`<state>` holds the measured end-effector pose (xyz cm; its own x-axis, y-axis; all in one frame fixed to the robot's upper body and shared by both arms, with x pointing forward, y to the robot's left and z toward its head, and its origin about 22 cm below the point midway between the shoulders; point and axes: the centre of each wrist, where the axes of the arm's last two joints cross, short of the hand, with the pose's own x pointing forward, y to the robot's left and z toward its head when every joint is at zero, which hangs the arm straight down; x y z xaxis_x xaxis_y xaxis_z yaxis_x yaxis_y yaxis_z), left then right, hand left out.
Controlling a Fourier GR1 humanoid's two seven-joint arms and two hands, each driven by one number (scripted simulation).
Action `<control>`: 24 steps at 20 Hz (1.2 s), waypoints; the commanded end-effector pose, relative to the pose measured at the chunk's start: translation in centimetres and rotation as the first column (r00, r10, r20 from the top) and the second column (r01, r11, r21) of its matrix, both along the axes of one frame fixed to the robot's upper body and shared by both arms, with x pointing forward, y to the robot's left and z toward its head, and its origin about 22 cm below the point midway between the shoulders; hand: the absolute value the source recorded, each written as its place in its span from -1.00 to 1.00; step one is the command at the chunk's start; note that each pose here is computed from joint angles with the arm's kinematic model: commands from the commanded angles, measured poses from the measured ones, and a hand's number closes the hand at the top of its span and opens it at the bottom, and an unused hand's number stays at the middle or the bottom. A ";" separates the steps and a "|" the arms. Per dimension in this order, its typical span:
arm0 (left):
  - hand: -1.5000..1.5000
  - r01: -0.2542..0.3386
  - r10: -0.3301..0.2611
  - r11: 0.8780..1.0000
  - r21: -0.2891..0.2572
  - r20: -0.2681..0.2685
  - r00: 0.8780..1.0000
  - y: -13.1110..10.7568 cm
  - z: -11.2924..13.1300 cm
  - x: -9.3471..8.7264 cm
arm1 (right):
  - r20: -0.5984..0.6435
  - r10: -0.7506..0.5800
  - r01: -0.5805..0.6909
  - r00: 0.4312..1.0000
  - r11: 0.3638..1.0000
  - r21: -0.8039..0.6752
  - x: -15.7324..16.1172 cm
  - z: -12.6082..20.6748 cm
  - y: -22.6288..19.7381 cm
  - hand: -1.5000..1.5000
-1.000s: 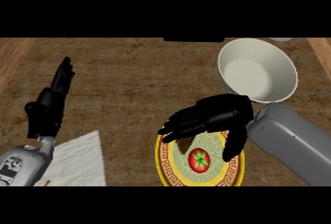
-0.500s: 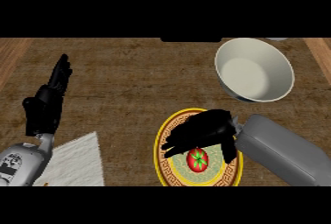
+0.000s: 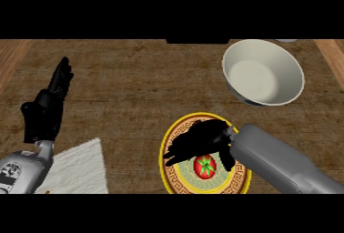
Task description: Pick the tomato from the plate and place it in the bowl
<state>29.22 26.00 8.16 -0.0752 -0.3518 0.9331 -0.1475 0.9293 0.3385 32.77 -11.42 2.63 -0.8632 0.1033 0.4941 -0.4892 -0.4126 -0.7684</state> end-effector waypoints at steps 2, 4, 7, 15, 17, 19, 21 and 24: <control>0.00 -0.001 0.001 1.000 -0.005 0.008 1.000 0.9 -0.7 -1.0 | -0.067 0.053 -0.055 0.996 0.998 -0.029 0.6 -0.9 -0.3 -1.00; 0.00 -0.001 0.001 1.000 0.002 0.010 1.000 0.2 -1.2 -1.2 | -0.071 0.054 -0.057 0.996 0.998 -0.036 1.3 -1.0 0.1 -1.00; 0.00 -0.024 0.024 1.000 -0.017 -0.013 1.000 0.1 0.4 1.7 | -0.054 0.084 -0.086 0.995 0.995 -0.040 -0.4 -2.0 0.7 -1.00; 0.00 -0.002 0.002 1.000 0.002 -0.016 1.000 1.4 0.5 0.2 | 0.005 0.156 -0.156 0.988 0.986 0.056 -0.3 -4.5 1.3 1.00; 0.00 0.000 0.000 1.000 -0.006 0.001 1.000 -0.1 0.4 -1.1 | -0.012 0.143 -0.142 0.990 0.987 0.077 -1.5 -6.6 -0.5 1.00; 0.00 -0.003 0.003 1.000 -0.003 0.002 1.000 0.6 0.0 -0.7 | -0.018 0.145 -0.143 0.989 0.986 0.081 -0.2 -5.0 1.5 1.00; 0.00 -0.013 0.013 1.000 -0.005 0.002 1.000 1.1 -0.5 -0.4 | -0.042 0.173 -0.167 0.984 0.980 0.112 -1.9 -5.0 2.0 1.00; 0.00 -0.023 0.023 1.000 -0.006 0.007 1.000 0.5 0.0 0.6 | -0.019 0.014 -0.011 1.000 0.992 0.122 -2.0 -4.1 2.5 1.00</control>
<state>28.80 26.56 8.01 -0.0759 -0.3498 0.9337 -0.1590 0.9287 0.3350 32.04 -9.88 -0.91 -0.8878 -0.0371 0.4587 -0.4175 -0.3543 -0.8368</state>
